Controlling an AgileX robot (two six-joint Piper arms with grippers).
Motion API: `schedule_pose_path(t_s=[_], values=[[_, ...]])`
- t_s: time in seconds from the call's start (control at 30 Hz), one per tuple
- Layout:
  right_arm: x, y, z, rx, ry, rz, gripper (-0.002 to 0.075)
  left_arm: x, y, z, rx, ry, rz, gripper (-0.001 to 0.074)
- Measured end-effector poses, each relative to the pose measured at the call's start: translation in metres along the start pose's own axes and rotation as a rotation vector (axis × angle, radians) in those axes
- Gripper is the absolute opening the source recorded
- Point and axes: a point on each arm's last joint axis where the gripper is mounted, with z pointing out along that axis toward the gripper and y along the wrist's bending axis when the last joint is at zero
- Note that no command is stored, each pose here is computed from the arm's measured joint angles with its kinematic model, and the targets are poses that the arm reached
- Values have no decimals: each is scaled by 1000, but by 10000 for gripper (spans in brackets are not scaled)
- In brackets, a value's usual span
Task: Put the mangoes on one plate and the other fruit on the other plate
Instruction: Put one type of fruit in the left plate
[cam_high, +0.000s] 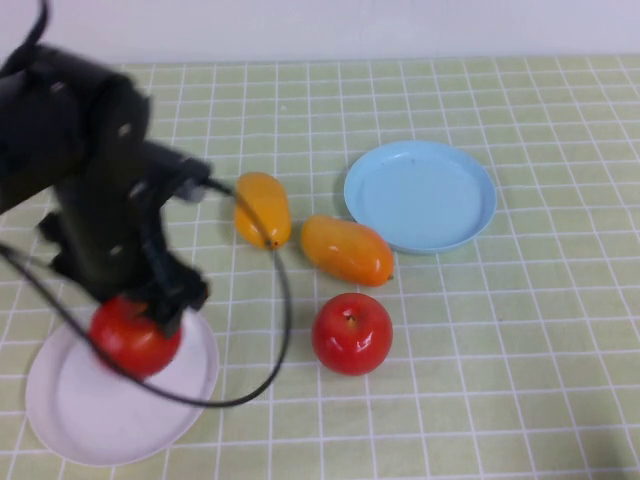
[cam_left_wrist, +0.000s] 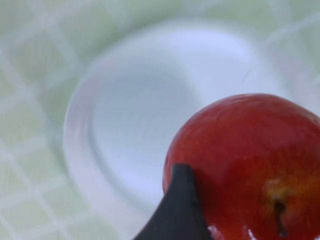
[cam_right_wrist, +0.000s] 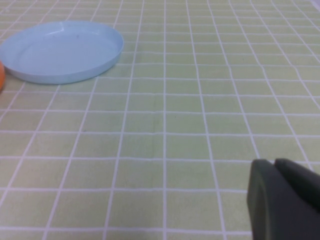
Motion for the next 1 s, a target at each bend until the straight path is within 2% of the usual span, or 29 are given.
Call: schedule_pose_path(t_s=[0.2, 0.4, 0.57, 0.83, 1.0], values=[[0, 0, 0, 0, -2, 0, -17, 32, 16, 26, -2, 117, -63, 539], [0, 0, 0, 0, -2, 0, -17, 30, 16, 33, 4, 72, -66, 540], [0, 0, 0, 0, -2, 0, -17, 30, 16, 31, 1, 56, -83, 660], [0, 0, 0, 0, -2, 0, -17, 35, 21, -1, -22, -54, -107, 668], [0, 0, 0, 0, -2, 0, -17, 37, 13, -20, 5, -128, -111, 668]])
